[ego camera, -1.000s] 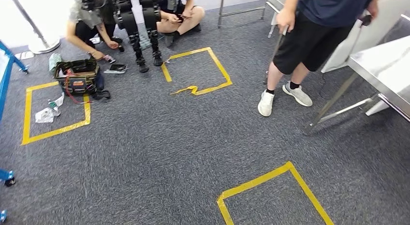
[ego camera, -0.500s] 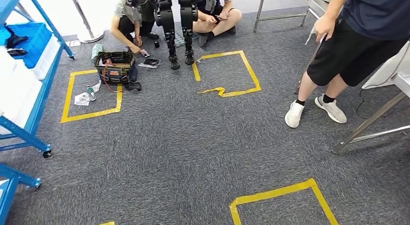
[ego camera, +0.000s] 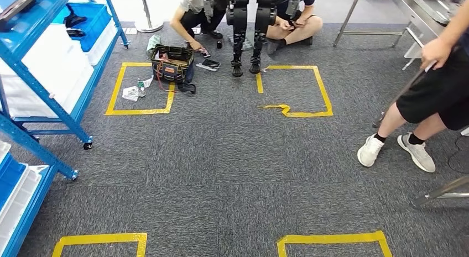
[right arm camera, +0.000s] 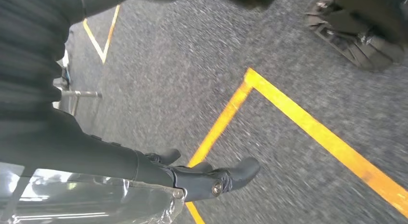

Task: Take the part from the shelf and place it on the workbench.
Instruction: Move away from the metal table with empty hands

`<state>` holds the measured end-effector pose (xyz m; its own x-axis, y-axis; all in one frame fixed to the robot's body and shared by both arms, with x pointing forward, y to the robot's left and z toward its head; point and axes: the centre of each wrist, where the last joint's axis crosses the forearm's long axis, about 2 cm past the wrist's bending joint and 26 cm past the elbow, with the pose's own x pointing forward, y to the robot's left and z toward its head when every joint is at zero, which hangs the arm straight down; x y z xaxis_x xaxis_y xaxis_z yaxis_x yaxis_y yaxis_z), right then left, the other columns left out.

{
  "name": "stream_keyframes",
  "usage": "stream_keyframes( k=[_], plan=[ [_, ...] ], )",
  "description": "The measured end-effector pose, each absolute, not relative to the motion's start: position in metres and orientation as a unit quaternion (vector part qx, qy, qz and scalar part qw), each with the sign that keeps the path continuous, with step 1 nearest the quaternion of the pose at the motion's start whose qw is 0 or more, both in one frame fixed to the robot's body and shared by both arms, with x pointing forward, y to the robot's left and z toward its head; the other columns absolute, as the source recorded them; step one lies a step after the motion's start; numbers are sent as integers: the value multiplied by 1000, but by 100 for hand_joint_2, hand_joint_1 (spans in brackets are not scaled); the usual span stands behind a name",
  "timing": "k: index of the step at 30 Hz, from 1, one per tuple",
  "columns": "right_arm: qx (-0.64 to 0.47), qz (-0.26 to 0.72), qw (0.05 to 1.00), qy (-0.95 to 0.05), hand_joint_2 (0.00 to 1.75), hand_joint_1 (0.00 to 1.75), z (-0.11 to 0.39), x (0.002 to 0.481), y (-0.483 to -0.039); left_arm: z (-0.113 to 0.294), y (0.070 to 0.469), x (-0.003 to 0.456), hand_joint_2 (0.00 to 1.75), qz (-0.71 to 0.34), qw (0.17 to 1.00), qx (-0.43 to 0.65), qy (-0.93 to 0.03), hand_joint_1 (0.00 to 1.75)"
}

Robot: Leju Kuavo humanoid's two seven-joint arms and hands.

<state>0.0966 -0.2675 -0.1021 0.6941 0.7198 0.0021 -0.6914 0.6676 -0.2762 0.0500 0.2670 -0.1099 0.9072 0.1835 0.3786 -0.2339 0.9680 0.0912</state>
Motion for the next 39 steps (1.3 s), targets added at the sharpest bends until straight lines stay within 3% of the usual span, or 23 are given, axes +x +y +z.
stream_keyframes(
  k=[39],
  plan=[
    [-123,371,920,-42,175,0,-107,72,-265,-109,267,54,0,82,977,57,-187,0]
  ],
)
